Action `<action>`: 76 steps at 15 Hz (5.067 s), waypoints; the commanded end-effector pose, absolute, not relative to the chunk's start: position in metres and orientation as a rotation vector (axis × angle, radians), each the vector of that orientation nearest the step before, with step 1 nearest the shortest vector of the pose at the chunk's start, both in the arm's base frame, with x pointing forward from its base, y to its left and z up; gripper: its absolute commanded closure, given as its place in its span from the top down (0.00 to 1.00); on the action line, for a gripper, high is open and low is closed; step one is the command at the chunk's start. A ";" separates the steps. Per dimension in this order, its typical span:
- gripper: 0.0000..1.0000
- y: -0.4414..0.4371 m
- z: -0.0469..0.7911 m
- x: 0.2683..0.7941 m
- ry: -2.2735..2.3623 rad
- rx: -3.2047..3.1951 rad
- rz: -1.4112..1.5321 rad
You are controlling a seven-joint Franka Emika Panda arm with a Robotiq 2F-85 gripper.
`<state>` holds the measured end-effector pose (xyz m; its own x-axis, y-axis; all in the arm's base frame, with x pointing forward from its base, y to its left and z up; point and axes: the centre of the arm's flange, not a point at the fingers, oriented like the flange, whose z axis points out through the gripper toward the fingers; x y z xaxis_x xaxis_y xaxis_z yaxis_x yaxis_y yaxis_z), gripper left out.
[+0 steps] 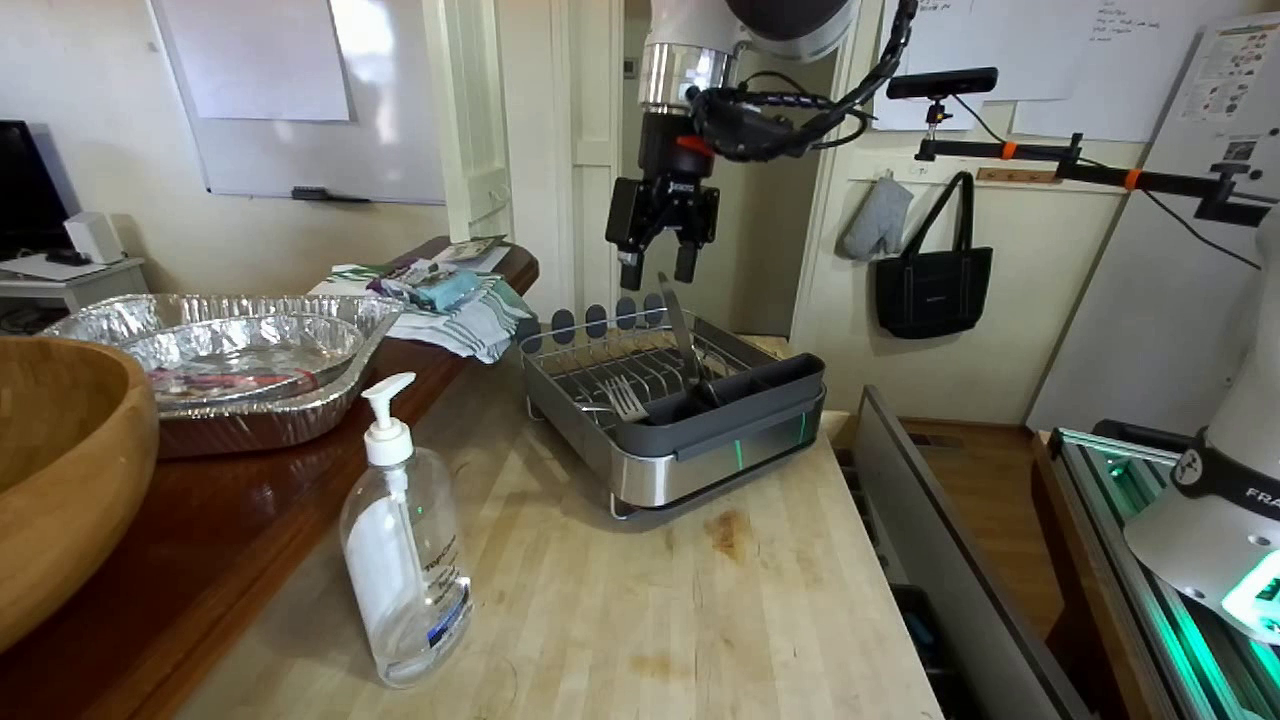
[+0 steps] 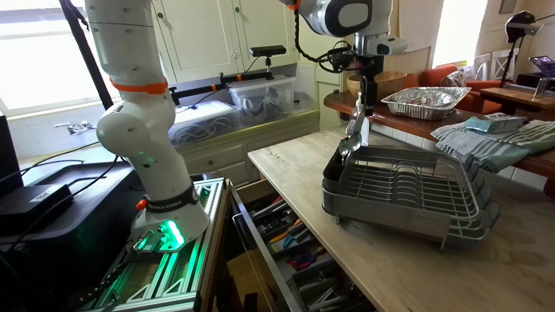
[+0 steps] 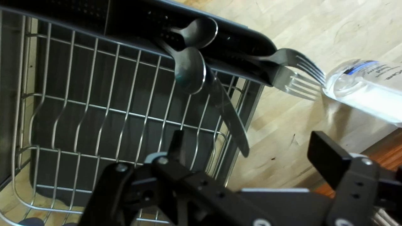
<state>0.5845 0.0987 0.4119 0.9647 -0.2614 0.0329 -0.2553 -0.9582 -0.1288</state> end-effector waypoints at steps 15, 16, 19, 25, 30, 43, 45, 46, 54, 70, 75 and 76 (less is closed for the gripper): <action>0.04 0.108 0.393 0.589 0.335 -2.986 0.029; 0.00 0.105 0.395 0.588 0.332 -2.992 0.034; 0.02 0.104 0.405 0.583 0.317 -3.010 0.049; 0.02 0.109 0.435 0.560 0.270 -3.065 0.055; 0.02 0.108 0.463 0.552 0.255 -3.093 -0.024; 0.15 0.097 0.472 0.549 0.178 -3.095 -0.045; 0.29 0.089 0.466 0.552 0.081 -3.096 -0.034; 0.35 0.086 0.463 0.554 0.035 -3.094 -0.031; 0.95 0.084 0.420 0.562 -0.298 -2.979 -0.058; 1.00 0.087 0.375 0.562 -0.573 -2.859 -0.326; 1.00 0.085 0.353 0.553 -0.681 -2.746 -0.401; 1.00 0.085 0.350 0.551 -0.697 -2.731 -0.405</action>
